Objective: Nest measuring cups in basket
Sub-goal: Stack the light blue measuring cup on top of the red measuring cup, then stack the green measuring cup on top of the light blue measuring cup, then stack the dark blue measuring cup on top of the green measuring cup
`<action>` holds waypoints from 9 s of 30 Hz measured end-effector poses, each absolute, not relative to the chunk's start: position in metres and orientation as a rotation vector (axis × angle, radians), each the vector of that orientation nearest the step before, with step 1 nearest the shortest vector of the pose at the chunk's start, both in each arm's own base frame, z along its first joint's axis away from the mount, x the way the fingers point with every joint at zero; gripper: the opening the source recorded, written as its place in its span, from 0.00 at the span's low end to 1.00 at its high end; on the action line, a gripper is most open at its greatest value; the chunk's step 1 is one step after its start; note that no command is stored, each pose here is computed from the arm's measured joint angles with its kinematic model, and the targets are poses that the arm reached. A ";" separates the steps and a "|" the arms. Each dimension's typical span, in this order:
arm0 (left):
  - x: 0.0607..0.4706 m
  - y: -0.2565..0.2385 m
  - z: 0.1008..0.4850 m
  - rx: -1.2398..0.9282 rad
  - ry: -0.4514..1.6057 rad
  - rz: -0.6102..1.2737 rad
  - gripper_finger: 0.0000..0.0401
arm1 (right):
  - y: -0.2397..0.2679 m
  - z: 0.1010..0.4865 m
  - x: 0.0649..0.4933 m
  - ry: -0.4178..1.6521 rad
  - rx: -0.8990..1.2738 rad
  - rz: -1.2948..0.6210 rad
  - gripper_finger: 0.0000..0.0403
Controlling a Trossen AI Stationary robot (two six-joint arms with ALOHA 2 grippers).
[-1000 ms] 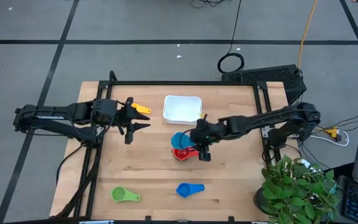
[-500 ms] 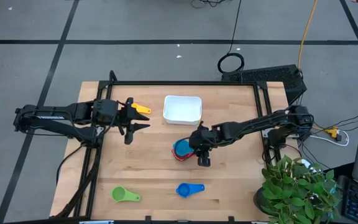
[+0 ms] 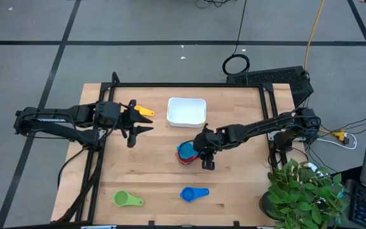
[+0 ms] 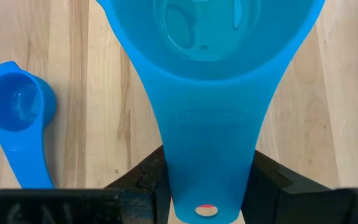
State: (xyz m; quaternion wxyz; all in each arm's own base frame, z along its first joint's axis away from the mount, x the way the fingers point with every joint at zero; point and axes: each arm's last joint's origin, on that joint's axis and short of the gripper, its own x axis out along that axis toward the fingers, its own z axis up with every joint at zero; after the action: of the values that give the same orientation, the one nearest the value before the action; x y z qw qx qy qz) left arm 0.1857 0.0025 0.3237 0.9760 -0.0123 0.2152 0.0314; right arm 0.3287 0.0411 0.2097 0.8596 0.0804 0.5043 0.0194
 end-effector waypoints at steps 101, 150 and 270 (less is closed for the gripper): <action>0.179 -0.179 0.157 -0.172 1.656 -0.177 0.07 | 0.037 0.238 0.308 1.015 0.108 -0.102 0.50; 0.368 -0.002 0.207 -0.409 0.981 -0.033 0.04 | -0.006 0.281 0.187 0.414 0.068 -0.394 0.50; 0.174 -0.001 0.327 -0.072 0.344 0.153 0.43 | 0.189 0.135 0.329 1.092 0.025 0.144 0.74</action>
State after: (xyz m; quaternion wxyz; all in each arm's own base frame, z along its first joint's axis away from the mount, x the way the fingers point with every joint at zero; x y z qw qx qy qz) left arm 0.1739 -0.0009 0.3269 0.9816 -0.0359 0.1711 0.0762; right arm 0.3294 0.1886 0.1346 0.8521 0.0121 0.5188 0.0683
